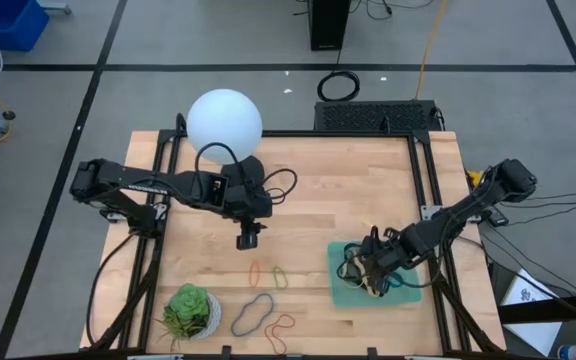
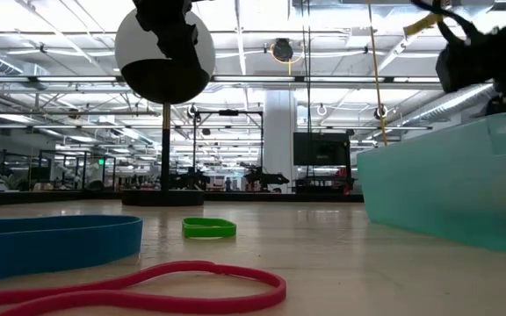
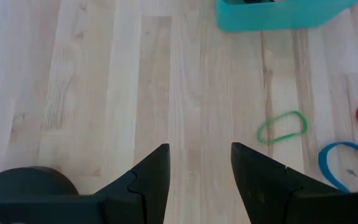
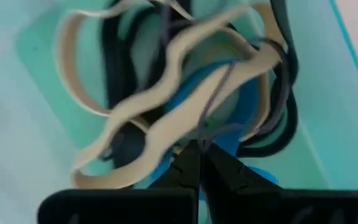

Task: Pick and place rubber bands into bin
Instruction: Put the purple rubber band into the green bin, then put the green rubber band into the green bin, then put the orange rubber band into the green bin

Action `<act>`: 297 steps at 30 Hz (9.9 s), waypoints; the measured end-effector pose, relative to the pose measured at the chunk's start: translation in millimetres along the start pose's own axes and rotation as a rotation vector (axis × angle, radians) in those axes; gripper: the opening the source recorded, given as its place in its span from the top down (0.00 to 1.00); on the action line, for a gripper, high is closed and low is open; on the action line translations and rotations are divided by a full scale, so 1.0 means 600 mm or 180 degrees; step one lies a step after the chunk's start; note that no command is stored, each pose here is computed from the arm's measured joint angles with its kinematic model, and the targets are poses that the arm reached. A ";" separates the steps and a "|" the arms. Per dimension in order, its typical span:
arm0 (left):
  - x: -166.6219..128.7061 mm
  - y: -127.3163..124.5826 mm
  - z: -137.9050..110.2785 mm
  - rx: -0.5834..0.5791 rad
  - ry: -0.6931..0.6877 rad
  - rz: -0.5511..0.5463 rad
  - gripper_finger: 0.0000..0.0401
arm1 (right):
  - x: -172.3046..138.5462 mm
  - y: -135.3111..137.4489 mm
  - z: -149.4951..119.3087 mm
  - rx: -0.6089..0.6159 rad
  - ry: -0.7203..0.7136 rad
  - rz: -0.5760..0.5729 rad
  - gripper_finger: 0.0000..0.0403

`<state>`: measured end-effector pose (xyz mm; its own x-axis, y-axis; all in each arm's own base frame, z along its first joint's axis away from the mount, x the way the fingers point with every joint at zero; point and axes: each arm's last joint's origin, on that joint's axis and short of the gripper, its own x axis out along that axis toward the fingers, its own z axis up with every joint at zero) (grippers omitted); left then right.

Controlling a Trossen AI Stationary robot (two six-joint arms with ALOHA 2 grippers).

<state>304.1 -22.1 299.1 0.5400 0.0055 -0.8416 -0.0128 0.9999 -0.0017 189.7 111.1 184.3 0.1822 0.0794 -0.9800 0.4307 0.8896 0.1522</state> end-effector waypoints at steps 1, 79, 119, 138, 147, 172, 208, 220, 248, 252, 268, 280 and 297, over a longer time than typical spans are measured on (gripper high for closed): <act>0.000 0.000 0.000 0.0000 -0.0002 0.0000 0.56 | 0.004 -0.003 -0.002 0.0024 0.0010 -0.0015 1.00; 0.289 -0.153 -0.057 0.0179 0.0935 -0.0212 0.67 | -0.106 -0.041 -0.014 -0.0489 -0.1177 0.0671 0.52; 0.004 -0.120 0.043 0.0295 -0.1090 -0.0529 0.99 | -0.158 -0.003 0.013 -0.1543 -0.2443 0.1343 0.54; -0.008 -0.108 0.074 0.0835 -0.1746 -0.0300 0.99 | -0.119 0.053 0.110 -0.2039 -0.3760 0.0520 0.54; -0.007 -0.106 0.075 0.0895 -0.1747 -0.0187 0.99 | -0.084 0.070 0.157 -0.2154 -0.4024 0.0968 0.55; -0.006 -0.091 0.078 0.0964 -0.1758 -0.0065 0.93 | -0.066 0.073 0.183 -0.2101 -0.4254 0.1156 0.92; 0.008 -0.068 -0.005 -0.0152 -0.0047 0.0118 0.49 | -0.166 0.038 0.091 -0.1927 -0.2957 0.0554 1.00; 0.008 -0.065 -0.014 -0.0281 0.0120 0.0176 0.49 | -0.189 0.005 0.025 -0.0536 -0.0913 0.0054 1.00; 0.008 -0.067 -0.006 -0.0280 -0.0027 0.0143 0.50 | 0.009 0.003 -0.036 -0.0075 -0.0147 -0.0034 1.00; 0.008 -0.067 -0.006 -0.0281 -0.0028 0.0143 0.50 | 0.007 0.006 -0.035 -0.0104 -0.0142 0.0055 0.98; 0.009 -0.067 -0.006 -0.0271 -0.0036 0.0112 0.50 | -0.025 -0.003 -0.036 -0.0325 -0.0221 -0.0018 0.63; 0.048 -0.101 -0.011 0.0428 0.0202 -0.0248 0.50 | -0.083 -0.022 -0.032 -0.0436 -0.1000 -0.0032 0.61; 0.223 -0.144 -0.072 0.0641 0.1398 -0.0144 0.50 | -0.095 -0.020 -0.028 -0.0476 -0.1227 0.0120 0.61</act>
<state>341.4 -108.4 163.3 0.1293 -0.0001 -0.9916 0.1889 0.9817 0.0245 159.2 103.5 236.1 0.5253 -0.0357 -0.8502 0.2894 0.9471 0.1391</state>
